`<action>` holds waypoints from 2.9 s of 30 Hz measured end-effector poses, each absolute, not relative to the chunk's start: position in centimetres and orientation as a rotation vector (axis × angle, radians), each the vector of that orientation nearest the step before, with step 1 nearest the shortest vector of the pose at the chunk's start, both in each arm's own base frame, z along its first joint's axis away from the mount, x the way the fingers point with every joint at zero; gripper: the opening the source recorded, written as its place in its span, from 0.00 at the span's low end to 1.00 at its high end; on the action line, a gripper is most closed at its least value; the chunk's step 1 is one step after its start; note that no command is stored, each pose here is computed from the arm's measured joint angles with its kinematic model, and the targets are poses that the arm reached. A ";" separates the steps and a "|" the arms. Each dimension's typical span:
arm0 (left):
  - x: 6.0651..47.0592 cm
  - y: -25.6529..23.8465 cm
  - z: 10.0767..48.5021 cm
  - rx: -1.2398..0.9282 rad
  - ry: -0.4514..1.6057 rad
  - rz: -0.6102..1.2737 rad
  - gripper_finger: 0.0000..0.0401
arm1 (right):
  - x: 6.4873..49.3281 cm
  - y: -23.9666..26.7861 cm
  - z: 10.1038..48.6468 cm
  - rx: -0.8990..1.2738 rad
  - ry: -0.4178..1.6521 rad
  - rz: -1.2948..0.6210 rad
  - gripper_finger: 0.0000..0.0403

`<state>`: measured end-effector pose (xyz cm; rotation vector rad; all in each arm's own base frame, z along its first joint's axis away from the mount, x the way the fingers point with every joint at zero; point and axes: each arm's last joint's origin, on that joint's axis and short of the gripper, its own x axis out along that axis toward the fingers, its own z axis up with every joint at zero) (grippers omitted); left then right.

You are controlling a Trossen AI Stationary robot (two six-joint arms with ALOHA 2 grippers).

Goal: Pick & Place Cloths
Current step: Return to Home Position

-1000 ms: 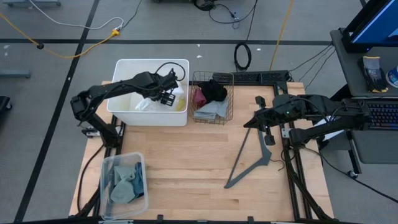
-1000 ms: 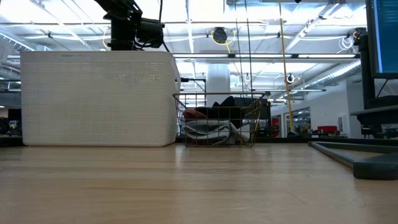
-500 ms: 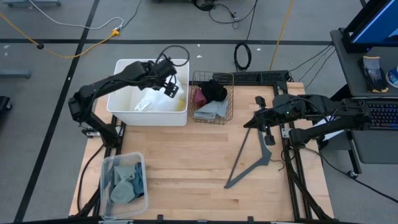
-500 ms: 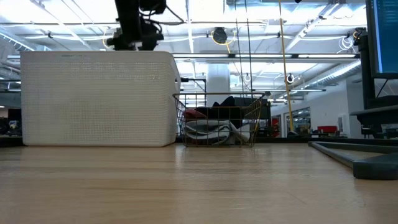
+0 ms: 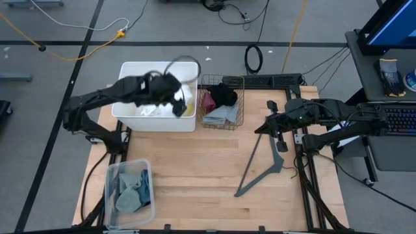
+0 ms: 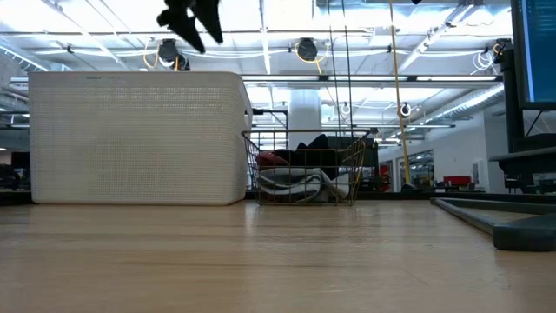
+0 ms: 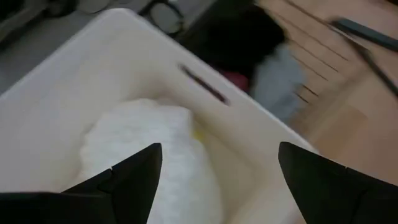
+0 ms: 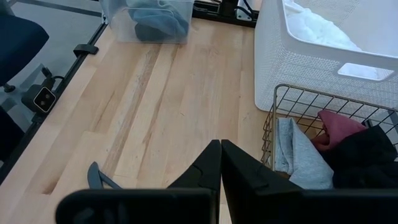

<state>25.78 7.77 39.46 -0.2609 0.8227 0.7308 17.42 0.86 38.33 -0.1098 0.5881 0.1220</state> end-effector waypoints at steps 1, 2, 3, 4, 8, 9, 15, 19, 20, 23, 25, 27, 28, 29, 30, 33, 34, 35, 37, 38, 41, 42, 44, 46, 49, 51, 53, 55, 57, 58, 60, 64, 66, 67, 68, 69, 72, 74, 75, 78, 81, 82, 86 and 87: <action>25.8 6.9 39.6 -0.239 0.825 0.693 0.81 | 17.4 0.9 38.3 -0.110 0.588 0.123 0.01; 26.0 5.9 39.7 -0.218 0.823 0.652 0.81 | 17.4 0.9 38.3 -0.109 0.588 0.125 0.01; 26.2 5.0 39.8 -0.202 0.812 0.613 0.80 | 17.4 0.9 38.3 -0.109 0.587 0.125 0.01; 26.4 4.1 39.9 -0.190 0.806 0.582 0.80 | 17.4 0.9 38.3 -0.109 0.587 0.126 0.01; 26.2 0.8 40.2 -0.167 0.795 0.472 0.80 | 17.4 0.9 38.3 -0.109 0.587 0.126 0.01; 26.2 0.2 40.3 -0.174 0.790 0.456 0.80 | 17.4 0.9 38.3 -0.109 0.587 0.126 0.01; 26.1 -2.8 40.2 -0.300 0.783 0.385 0.81 | 17.4 0.9 38.3 -0.109 0.587 0.126 0.01; 26.0 -4.2 40.2 -0.313 0.786 0.348 0.79 | 17.4 0.9 38.3 -0.109 0.587 0.126 0.01; 25.9 -4.4 40.2 -0.299 0.788 0.334 0.79 | 17.4 0.9 38.3 -0.109 0.587 0.126 0.01; 26.0 -4.8 40.3 -0.265 0.772 0.298 0.80 | 17.4 0.9 38.3 -0.109 0.587 0.127 0.01; 26.1 -4.9 40.6 -0.238 0.751 0.271 0.81 | 17.4 0.9 38.3 -0.109 0.587 0.126 0.01; 25.9 -4.9 40.9 -0.212 0.741 0.217 0.82 | 17.5 0.9 38.4 -0.111 0.581 0.126 0.01; 25.9 -4.8 41.1 -0.205 0.732 0.184 0.82 | 17.5 0.9 38.4 -0.111 0.575 0.126 0.01; 25.7 -4.7 41.4 -0.198 0.715 0.151 0.82 | 17.5 0.9 38.5 -0.110 0.572 0.126 0.01; 25.6 -4.7 41.6 -0.184 0.697 0.120 0.81 | 17.5 0.9 38.5 -0.110 0.571 0.126 0.01; 25.2 -4.7 41.6 -0.149 0.641 0.043 0.80 | 17.5 0.9 38.5 -0.111 0.572 0.126 0.01; 24.9 -4.6 41.4 -0.143 0.618 0.031 0.80 | 17.5 0.9 38.4 -0.111 0.573 0.126 0.01; 24.6 -4.6 41.1 -0.143 0.607 0.026 0.80 | 17.5 0.9 38.4 -0.110 0.573 0.126 0.01; 23.9 -4.4 40.3 -0.159 0.571 0.015 0.80 | 17.5 0.9 38.4 -0.109 0.574 0.126 0.01; 23.4 -4.4 39.9 -0.166 0.551 0.007 0.80 | 17.5 0.9 38.4 -0.108 0.574 0.125 0.01; 21.9 -4.3 38.3 -0.179 0.493 -0.012 0.81 | 17.5 0.9 38.4 -0.107 0.573 0.125 0.01; 21.4 -4.2 37.9 -0.182 0.468 -0.019 0.82 | 17.5 0.9 38.4 -0.107 0.573 0.125 0.01; 20.1 -4.0 36.9 -0.190 0.441 -0.024 0.82 | 17.5 0.9 38.4 -0.108 0.573 0.125 0.01; 19.0 -3.7 36.1 -0.199 0.405 -0.025 0.82 | 17.5 0.9 38.5 -0.108 0.572 0.125 0.01; 17.3 -3.3 34.8 -0.200 0.367 -0.022 0.81 | 17.5 0.9 38.5 -0.109 0.571 0.125 0.01; 16.1 -3.0 34.1 -0.200 0.342 -0.010 0.81 | 17.5 0.9 38.5 -0.109 0.572 0.125 0.01; 15.0 -2.7 33.4 -0.198 0.316 0.000 0.80 | 17.5 0.9 38.5 -0.110 0.572 0.126 0.01; 14.0 -2.5 32.6 -0.182 0.292 0.007 0.80 | 17.5 0.9 38.5 -0.119 0.571 0.129 0.01; 12.9 -2.2 32.0 -0.170 0.261 0.002 0.81 | 17.5 0.9 38.5 -0.131 0.570 0.135 0.01; 12.4 -2.1 31.6 -0.168 0.250 0.001 0.82 | 17.5 0.9 38.5 -0.136 0.570 0.137 0.01; 11.5 -1.9 30.9 -0.171 0.228 0.001 0.82 | 17.4 0.9 38.5 -0.140 0.568 0.138 0.01; 9.9 -1.6 29.6 -0.170 0.185 0.003 0.80 | 17.0 0.9 38.1 -0.142 0.553 0.137 0.01; 9.3 -1.4 29.1 -0.166 0.152 0.012 0.80 | 16.6 0.8 37.5 -0.138 0.534 0.135 0.01; 9.0 -1.3 28.8 -0.161 0.135 0.012 0.79 | 16.4 0.8 37.2 -0.135 0.519 0.133 0.01; 8.8 -1.3 28.5 -0.154 0.121 0.010 0.79 | 16.0 0.8 36.9 -0.130 0.506 0.131 0.01; 8.6 -1.2 28.3 -0.150 0.105 0.008 0.79 | 15.6 0.8 36.7 -0.122 0.490 0.128 0.01; 8.0 -1.1 27.4 -0.144 0.081 0.005 0.80 | 14.2 0.7 36.1 -0.092 0.444 0.117 0.01; 7.6 -1.0 26.9 -0.147 0.067 0.003 0.81 | 13.3 0.7 35.8 -0.081 0.419 0.113 0.01; 7.4 -1.0 26.7 -0.149 0.059 0.003 0.82 | 12.8 0.7 35.7 -0.079 0.409 0.112 0.01; 7.0 -0.9 26.0 -0.153 0.036 0.001 0.82 | 11.5 0.6 35.4 -0.075 0.373 0.111 0.01; 6.7 -0.8 25.3 -0.149 0.022 -0.001 0.80 | 10.5 0.6 34.9 -0.089 0.327 0.112 0.01; 6.7 -0.8 25.1 -0.143 0.020 -0.002 0.80 | 10.1 0.6 34.6 -0.097 0.313 0.112 0.01; 6.5 -0.9 24.3 -0.111 0.013 -0.036 0.79 | 8.8 0.5 33.7 -0.098 0.273 0.110 0.01; 6.5 -0.9 24.1 -0.108 0.012 -0.051 0.79 | 8.6 0.5 33.4 -0.087 0.268 0.109 0.01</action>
